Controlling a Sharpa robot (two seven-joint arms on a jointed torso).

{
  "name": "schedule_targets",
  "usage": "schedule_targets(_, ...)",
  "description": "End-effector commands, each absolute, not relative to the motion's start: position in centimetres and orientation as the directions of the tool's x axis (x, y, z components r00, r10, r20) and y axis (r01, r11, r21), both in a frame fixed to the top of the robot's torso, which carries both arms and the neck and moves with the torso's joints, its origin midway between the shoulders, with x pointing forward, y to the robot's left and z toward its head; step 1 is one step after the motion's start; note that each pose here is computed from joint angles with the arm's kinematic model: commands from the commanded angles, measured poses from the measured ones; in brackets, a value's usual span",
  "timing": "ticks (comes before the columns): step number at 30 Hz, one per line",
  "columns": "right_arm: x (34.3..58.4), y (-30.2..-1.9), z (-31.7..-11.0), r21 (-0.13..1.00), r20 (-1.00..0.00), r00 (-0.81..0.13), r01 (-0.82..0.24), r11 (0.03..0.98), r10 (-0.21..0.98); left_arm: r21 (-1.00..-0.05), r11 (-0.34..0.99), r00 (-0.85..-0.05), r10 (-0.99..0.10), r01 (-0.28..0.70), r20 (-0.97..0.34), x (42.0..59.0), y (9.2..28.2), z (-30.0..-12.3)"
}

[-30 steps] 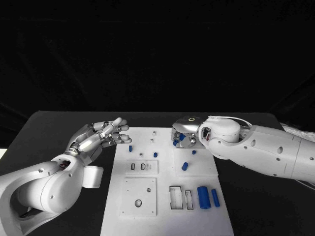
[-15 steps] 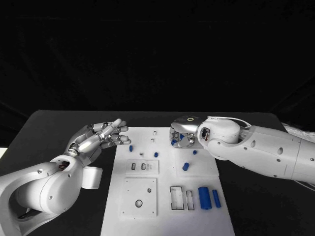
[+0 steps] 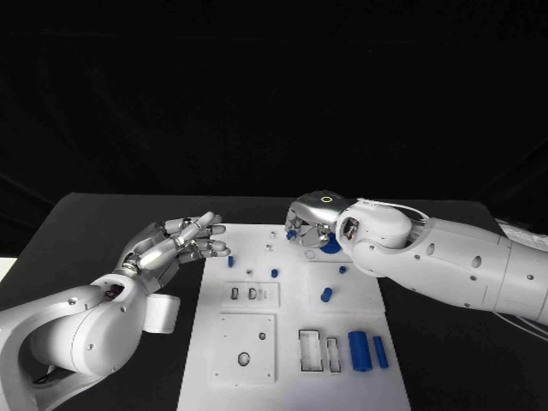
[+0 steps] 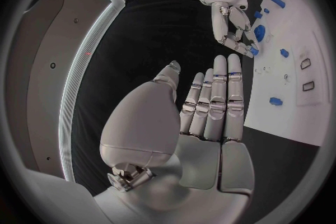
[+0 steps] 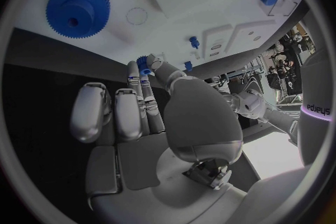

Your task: Assemble the parts on the task board

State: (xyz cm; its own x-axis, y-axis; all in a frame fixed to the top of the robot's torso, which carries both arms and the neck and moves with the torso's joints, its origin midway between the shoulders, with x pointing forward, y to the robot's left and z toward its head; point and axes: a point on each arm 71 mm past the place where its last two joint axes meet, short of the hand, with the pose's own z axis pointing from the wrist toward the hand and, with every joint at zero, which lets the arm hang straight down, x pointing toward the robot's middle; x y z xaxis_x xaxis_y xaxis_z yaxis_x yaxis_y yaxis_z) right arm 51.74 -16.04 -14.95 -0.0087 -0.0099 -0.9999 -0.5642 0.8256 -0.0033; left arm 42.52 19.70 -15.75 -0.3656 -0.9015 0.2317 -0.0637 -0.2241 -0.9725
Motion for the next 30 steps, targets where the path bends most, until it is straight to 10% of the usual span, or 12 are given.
schedule_targets(1,52.1,-15.7,-14.6,-0.009,-0.999,0.045,-0.551,0.835,0.019,-0.969,-0.239,-0.393,-0.886,-0.067,0.246,42.5,19.3,-15.6)
schedule_targets(30,53.5,-13.8,-15.2,-0.022,-0.999,0.035,-0.556,0.831,-0.002,-0.968,-0.242,-0.402,-0.881,-0.072,0.25,42.4,19.1,-15.6)
